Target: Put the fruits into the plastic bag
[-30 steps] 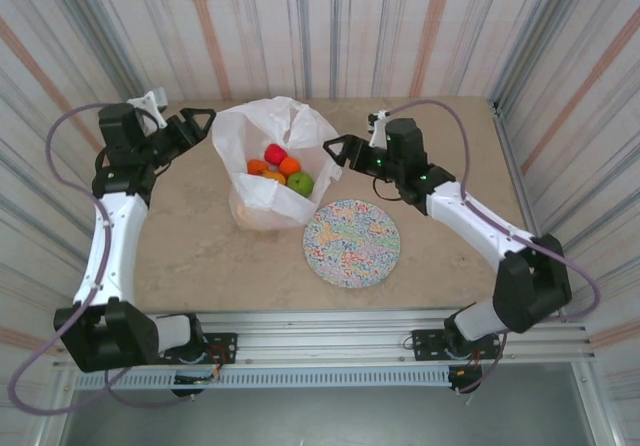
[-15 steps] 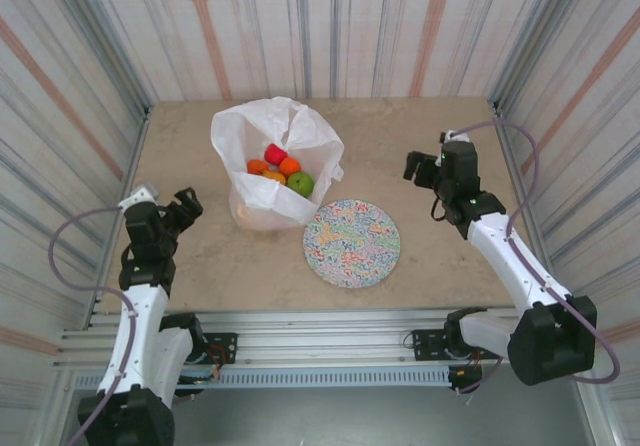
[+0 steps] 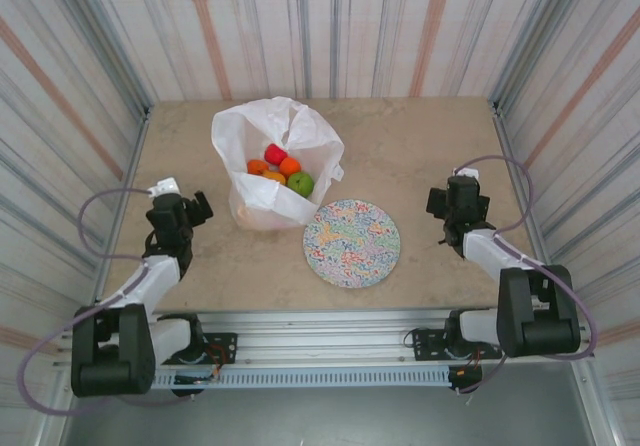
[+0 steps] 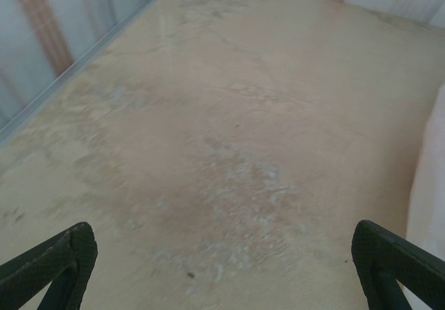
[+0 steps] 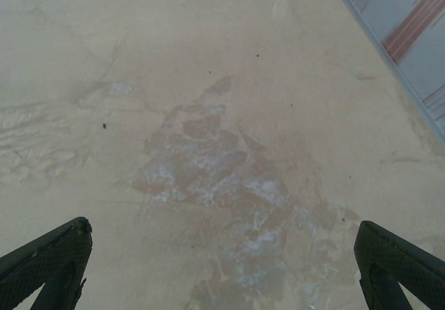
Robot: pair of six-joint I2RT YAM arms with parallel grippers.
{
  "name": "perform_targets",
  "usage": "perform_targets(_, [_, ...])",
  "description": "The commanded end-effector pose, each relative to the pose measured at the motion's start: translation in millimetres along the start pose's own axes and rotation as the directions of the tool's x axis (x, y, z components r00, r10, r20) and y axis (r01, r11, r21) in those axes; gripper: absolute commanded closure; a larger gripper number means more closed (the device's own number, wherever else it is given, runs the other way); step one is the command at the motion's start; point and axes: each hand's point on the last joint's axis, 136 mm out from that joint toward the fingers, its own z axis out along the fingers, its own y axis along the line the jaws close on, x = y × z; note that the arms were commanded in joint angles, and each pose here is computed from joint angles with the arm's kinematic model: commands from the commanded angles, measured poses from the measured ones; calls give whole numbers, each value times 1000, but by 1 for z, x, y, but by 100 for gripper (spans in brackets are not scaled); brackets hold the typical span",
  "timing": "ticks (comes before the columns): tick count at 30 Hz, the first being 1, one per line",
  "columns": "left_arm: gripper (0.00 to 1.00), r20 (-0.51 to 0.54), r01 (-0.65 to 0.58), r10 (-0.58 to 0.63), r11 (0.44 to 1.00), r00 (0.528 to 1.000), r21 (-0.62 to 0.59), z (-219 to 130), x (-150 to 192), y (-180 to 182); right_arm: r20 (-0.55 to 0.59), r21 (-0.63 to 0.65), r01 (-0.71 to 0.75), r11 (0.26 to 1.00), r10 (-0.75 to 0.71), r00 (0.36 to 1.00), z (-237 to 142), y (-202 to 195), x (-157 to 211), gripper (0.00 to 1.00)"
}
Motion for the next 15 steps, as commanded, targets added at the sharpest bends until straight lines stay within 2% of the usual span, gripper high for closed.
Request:
perform_targets(1, [1,100,-119,108,987,989,107,10,-12,-23,84,-99,-40,994,48,995,7,9,-16,1])
perform_targets(5, [1,121,-177,158,969,980,175,14,-5,-40,67,-165,-67,984,79,995,17,16,-11,1])
perform_targets(9, [1,124,-155,131,967,984,204,26,0,-40,145,-209,-50,977,82,986,18,24,-22,1])
perform_targets(13, [1,160,-259,223,931,962,257,41,13,-64,199,-216,-45,975,89,976,24,24,-18,1])
perform_targets(15, [1,75,-262,251,923,965,282,44,18,-69,233,-234,-38,972,94,968,28,27,-10,1])
